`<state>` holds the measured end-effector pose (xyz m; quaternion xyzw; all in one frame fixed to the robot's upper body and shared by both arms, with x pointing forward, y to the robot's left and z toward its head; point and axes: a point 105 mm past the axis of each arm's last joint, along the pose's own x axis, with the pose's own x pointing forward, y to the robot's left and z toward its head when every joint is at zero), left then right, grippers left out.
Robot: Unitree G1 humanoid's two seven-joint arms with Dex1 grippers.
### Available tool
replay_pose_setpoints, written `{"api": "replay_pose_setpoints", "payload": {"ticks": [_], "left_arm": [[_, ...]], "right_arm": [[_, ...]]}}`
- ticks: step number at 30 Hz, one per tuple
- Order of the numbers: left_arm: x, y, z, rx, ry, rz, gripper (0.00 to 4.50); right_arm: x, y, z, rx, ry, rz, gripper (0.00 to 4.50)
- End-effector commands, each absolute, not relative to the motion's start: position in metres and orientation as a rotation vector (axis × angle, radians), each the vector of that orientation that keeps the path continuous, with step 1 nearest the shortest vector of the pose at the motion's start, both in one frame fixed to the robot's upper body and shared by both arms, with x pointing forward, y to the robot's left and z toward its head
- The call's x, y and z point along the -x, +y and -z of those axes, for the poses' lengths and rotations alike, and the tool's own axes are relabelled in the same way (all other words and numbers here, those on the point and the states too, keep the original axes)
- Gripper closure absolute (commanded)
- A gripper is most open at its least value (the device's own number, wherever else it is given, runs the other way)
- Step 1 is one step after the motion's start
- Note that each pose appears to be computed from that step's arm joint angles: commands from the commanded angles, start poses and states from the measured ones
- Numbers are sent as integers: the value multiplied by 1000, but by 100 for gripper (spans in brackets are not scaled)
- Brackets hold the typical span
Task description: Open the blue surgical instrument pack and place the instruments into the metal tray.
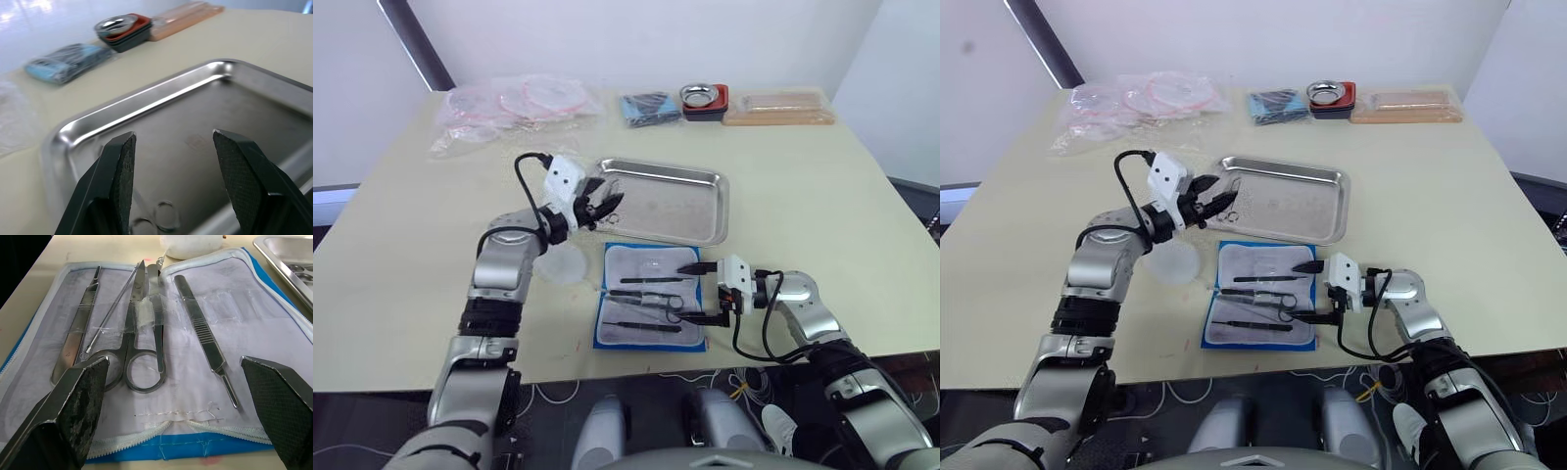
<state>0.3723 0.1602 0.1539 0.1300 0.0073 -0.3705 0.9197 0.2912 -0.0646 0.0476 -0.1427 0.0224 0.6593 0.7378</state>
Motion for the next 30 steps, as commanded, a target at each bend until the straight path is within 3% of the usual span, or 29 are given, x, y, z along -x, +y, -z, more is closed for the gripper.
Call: {"api": "replay_pose_setpoints", "payload": {"ticks": [1, 6, 16, 22, 30], "left_arm": [[-353, 163, -173, -256, -70, 854, 186], [-316, 169, -161, -262, -16, 1024, 186], [-270, 191, -160, -269, 104, 1228, 186], [-240, 211, -163, -423, 168, 1385, 14], [-228, 225, -171, -478, 223, 1427, 14]], "right_arm": [[-267, -73, 11, 307, 317, -1473, 0], [-266, -71, 10, 298, 309, -1473, 0], [-262, -70, 11, 288, 305, -1475, 0], [-261, -71, 11, 287, 312, -1489, 0], [-262, -70, 10, 289, 311, -1506, 0]]}}
